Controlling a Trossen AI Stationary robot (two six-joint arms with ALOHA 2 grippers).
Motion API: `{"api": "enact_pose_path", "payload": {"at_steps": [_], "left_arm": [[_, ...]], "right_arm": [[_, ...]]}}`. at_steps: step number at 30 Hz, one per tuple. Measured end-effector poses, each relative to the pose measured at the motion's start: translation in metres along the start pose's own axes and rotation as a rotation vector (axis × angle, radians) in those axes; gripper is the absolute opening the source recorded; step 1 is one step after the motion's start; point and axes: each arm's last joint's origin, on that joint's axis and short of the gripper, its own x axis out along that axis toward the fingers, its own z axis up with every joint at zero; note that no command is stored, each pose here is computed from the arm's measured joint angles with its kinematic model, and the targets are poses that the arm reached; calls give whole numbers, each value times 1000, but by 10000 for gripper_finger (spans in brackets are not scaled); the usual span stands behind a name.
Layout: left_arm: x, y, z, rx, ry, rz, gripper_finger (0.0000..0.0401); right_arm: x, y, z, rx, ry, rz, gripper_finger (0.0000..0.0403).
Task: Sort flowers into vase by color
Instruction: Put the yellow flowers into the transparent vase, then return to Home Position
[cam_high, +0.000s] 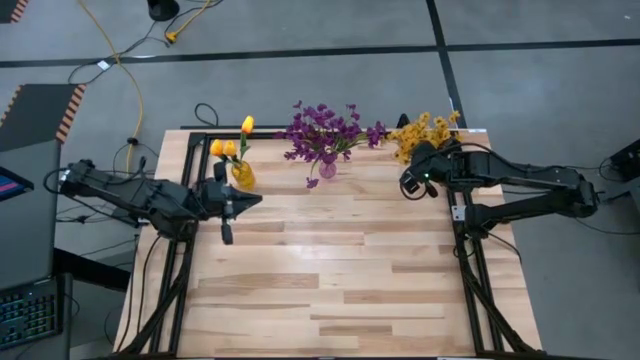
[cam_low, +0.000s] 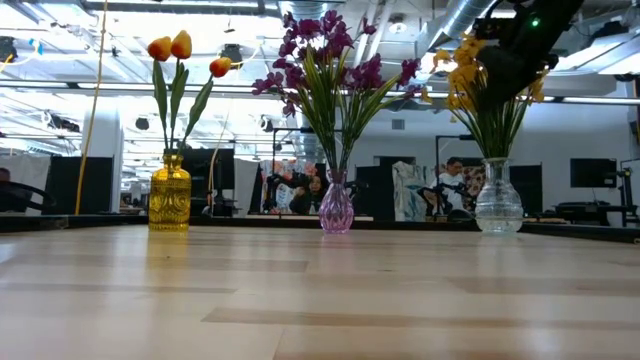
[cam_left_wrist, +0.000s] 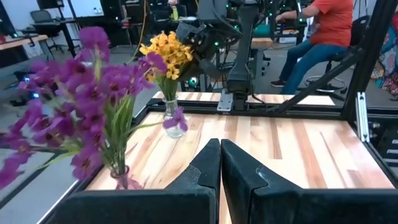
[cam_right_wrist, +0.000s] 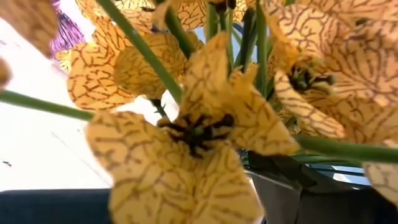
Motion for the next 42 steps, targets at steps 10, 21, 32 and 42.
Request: {"api": "enact_pose_path", "payload": {"at_steps": [10,21,32,42], "left_arm": [[-30,21,-50,-62,-106,27,0],[-43,32,-111,-109,-171,23,0],[-42,32,-136,-192,-167,16,0],[-42,33,-136,-119,-168,22,0]], "right_arm": [[0,0,-1,19,23,29,230],[-4,-2,-4,-21,79,55,250],[-19,-9,-2,-57,202,187,249],[-33,-20,-3,-97,305,232,249]]}}
